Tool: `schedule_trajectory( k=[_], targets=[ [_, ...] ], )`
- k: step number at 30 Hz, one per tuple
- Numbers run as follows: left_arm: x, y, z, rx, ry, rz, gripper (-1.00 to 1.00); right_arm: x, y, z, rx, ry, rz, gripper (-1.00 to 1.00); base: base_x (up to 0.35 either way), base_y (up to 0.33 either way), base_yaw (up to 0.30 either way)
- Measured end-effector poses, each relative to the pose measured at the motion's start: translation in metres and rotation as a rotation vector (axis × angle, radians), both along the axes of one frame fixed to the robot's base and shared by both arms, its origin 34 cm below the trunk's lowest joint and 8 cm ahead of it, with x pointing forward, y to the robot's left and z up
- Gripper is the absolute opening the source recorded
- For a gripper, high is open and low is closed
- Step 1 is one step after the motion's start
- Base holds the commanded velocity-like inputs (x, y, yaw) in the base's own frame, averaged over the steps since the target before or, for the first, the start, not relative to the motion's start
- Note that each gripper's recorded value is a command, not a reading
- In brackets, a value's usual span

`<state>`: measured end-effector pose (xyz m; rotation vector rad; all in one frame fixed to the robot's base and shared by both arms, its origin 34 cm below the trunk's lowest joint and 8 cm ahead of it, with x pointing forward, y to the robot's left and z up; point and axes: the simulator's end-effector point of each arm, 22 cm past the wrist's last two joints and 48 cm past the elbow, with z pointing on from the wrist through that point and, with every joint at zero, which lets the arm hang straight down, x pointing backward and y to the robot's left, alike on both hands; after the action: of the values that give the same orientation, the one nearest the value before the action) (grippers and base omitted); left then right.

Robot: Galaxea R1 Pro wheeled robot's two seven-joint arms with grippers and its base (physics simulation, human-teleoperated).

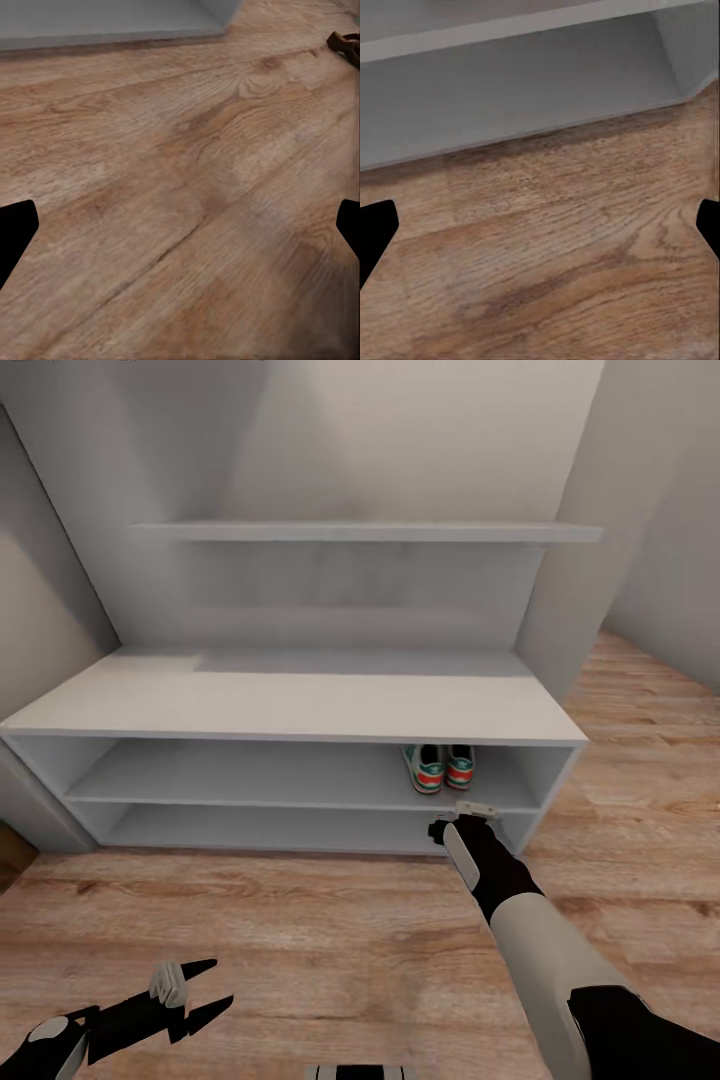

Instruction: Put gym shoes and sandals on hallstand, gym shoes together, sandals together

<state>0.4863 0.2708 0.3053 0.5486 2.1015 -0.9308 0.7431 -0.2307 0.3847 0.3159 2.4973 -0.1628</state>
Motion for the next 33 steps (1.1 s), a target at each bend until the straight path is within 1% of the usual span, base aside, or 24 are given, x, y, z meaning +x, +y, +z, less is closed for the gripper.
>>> schedule_trajectory(
  k=[4,11,14,15,22,23,25,31,33],
  targets=[
    [0.0,0.0,0.0,0.0,0.0,0.0,1.0,0.0,0.0,0.0,0.0,0.0,0.001,1.0,-0.211,-0.058,0.0],
    [0.0,0.001,0.0,0.0,-0.001,0.001,1.0,0.0,0.0,0.0,-0.001,0.0,0.001,1.0,-0.033,-0.007,0.0],
    [0.0,0.001,0.0,0.0,0.0,0.002,1.0,0.005,-0.001,0.005,0.0,-0.034,-0.01,1.0,-0.002,0.0,0.0],
    [0.0,0.001,0.0,0.002,0.0,0.003,1.0,0.014,-0.003,0.012,0.0,-0.09,-0.029,1.0,0.0,0.0,0.0],
    [0.001,0.002,0.001,0.003,-0.001,0.005,1.0,0.017,0.0,0.015,0.005,-0.112,-0.032,1.0,-0.007,0.0,-0.02],
    [0.001,0.002,0.001,0.004,-0.001,0.005,1.0,0.018,0.0,0.016,0.005,-0.116,-0.033,1.0,-0.24,0.0,-0.152],
    [0.002,0.003,0.001,0.006,-0.002,0.011,1.0,0.016,0.001,0.008,0.006,-0.146,-0.049,1.0,-0.313,0.0,-0.2],
    [0.004,0.005,0.003,0.007,-0.008,0.017,1.0,0.015,0.004,0.007,0.01,-0.158,-0.052,1.0,-0.329,0.044,-0.218],
    [0.004,0.006,0.003,0.009,-0.008,0.019,1.0,0.015,0.008,0.006,0.02,-0.16,-0.045,1.0,-0.334,0.067,-0.241]
  ],
)
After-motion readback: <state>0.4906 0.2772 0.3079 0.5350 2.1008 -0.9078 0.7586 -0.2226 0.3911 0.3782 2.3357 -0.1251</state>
